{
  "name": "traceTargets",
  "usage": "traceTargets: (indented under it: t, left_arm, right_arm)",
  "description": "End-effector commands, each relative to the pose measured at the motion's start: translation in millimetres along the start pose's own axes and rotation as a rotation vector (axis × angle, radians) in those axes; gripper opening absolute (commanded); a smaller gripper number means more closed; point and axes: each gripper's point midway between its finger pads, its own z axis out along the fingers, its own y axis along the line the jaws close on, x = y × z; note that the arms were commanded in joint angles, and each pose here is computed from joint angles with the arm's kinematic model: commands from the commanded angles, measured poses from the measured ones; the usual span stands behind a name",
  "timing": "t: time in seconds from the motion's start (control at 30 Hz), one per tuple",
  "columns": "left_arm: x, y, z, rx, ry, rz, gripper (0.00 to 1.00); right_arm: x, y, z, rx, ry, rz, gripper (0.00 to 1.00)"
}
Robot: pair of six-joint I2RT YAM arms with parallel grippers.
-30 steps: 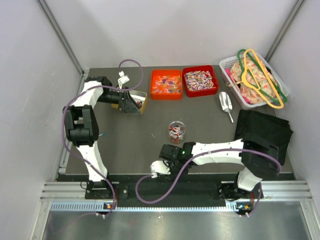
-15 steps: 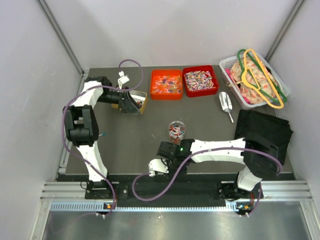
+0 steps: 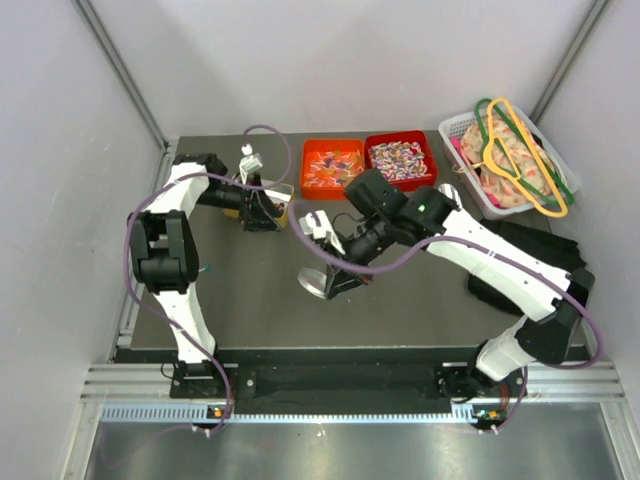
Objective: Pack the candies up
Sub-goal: Pick up the bottle lid at the center of the board.
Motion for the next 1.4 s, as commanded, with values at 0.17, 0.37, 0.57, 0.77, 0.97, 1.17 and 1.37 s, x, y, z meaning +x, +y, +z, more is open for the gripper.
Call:
traceTargets:
  t: [0.17,0.37,0.57,0.77,0.97,1.17,1.37]
  left_arm:
    - [-5,-50,35,0.142,0.048,0.279,0.99]
    - [-12,-82,62,0.242,0.001,0.476,0.99]
    - [-28,-101,64,0.265,-0.071,0.562,0.99]
    - [-47,-121,66,0.293,-0.137,0.569,0.99]
    - [-46,-142,82,0.359,-0.124,0.571,0.94]
    - [-57,-160,88,0.404,-0.159,0.566,0.8]
    - [-61,-174,87,0.421,-0.162,0.578,0.61]
  right_arm:
    - [-24,19,-55,-0.289,-0.298,0.231,0.0]
    - [-28,-8,-80,-0.31,-0.428,0.322,0.0]
    - [-15,-26,-96,-0.41,-0.494,0.445,0.0]
    - [-13,-33,-99,-0.413,-0.503,0.456,0.0]
    - [-13,-33,-100,-0.415,-0.503,0.462,0.0]
    - [-10,-39,-98,-0.395,-0.503,0.47,0.0]
    - [-5,-49,-104,-0.369,-0.518,0.488,0.0]
